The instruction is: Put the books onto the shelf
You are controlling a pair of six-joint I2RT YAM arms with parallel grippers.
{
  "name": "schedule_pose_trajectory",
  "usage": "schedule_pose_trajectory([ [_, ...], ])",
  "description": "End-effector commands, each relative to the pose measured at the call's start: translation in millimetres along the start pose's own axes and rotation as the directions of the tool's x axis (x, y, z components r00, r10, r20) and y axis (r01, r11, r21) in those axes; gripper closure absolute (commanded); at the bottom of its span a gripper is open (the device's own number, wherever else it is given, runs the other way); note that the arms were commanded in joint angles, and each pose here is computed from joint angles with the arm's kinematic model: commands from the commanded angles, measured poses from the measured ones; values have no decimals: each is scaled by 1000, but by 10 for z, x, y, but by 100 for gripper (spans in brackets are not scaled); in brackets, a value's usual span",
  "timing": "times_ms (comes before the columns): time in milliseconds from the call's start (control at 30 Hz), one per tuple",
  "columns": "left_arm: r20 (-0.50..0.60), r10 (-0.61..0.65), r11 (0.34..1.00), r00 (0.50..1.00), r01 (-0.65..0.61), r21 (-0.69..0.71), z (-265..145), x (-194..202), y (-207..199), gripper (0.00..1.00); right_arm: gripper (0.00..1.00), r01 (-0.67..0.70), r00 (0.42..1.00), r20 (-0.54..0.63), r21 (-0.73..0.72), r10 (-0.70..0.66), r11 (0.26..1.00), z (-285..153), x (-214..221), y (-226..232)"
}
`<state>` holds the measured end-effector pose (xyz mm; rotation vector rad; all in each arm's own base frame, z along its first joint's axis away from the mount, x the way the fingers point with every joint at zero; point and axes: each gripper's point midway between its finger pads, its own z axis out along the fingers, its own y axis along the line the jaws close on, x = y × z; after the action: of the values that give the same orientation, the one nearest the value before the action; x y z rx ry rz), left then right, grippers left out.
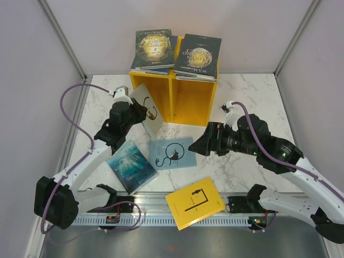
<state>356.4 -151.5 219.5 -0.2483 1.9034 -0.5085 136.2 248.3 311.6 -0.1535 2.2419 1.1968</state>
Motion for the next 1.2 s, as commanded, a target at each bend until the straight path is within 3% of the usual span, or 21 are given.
schedule_pose_trajectory([
  [0,335,-106,994,936,104,25,-14,-845,-192,98,2,-25,1000,4,16,25,1000,-7,20,-39],
  [100,452,-216,974,866,226,32,-3,-915,-94,98,2,-46,999,-16,16,46,999,25,63,-50],
  [167,459,-254,962,851,270,31,125,-780,-25,98,2,-62,998,-27,17,62,998,37,82,-49],
  [400,526,-289,950,800,305,58,555,-662,-111,98,2,-80,995,-60,30,82,996,62,158,-89],
  [433,553,-309,945,774,314,90,564,-731,-147,98,2,-82,994,-71,32,84,996,69,184,-102],
  [467,551,-287,950,784,306,59,687,-622,-83,98,2,-82,993,-80,36,84,996,81,210,-120],
  [633,582,-330,938,743,326,115,920,-551,-103,98,2,-56,989,-133,62,64,996,176,276,-182],
  [933,535,-289,949,794,310,53,1434,-106,-41,98,2,-12,974,-224,89,32,996,495,205,-334],
  [1167,495,-254,958,831,287,11,1723,54,-58,88,2,-43,968,-242,69,59,997,768,-10,-529],
])
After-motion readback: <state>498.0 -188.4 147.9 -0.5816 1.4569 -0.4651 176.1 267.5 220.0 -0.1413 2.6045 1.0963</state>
